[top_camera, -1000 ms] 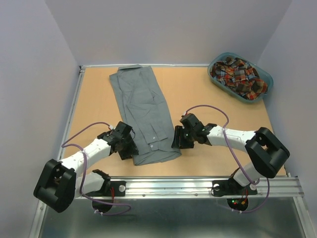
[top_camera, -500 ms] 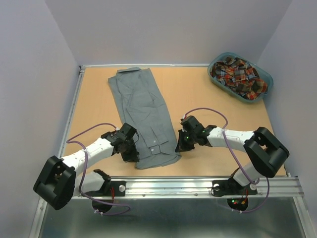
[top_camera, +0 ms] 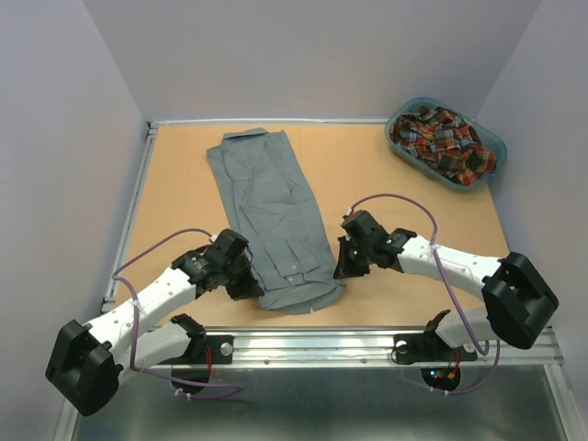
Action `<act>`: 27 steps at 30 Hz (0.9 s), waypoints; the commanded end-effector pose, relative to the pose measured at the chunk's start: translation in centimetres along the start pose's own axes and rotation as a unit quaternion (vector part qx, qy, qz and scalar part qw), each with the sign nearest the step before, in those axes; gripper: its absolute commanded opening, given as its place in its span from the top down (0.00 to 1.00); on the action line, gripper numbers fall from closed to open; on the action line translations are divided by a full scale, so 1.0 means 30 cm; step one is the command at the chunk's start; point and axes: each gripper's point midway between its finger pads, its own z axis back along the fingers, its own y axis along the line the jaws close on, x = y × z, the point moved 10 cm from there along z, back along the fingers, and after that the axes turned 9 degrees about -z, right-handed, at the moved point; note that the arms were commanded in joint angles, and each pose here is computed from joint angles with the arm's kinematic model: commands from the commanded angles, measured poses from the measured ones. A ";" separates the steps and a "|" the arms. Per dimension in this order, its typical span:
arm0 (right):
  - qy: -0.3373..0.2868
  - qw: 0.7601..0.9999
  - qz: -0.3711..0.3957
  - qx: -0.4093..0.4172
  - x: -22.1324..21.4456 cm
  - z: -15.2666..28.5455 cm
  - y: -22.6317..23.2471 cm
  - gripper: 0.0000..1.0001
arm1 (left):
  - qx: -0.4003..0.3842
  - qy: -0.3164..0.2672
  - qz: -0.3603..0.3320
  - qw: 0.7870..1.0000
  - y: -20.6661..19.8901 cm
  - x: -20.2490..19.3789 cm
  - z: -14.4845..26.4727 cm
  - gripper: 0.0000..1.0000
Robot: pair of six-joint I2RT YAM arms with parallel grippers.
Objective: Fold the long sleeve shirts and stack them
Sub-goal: Fold the shirt
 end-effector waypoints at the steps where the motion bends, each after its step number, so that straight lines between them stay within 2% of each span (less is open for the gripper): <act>1: -0.077 0.997 0.015 -0.015 0.114 0.043 0.092 1.00 | -0.007 -0.067 0.025 0.997 -0.040 0.055 0.043 1.00; 8: -0.151 0.988 0.013 0.004 0.287 0.082 0.233 0.99 | -0.034 -0.185 0.071 0.980 -0.084 0.177 0.052 1.00; 15: -0.192 0.981 0.017 0.014 0.457 0.081 0.321 0.99 | -0.045 -0.268 0.098 0.957 -0.070 0.338 0.063 1.00; 27: -0.226 0.973 0.034 -0.004 0.671 -0.037 0.401 0.99 | -0.026 -0.314 0.108 0.943 -0.058 0.553 0.062 1.00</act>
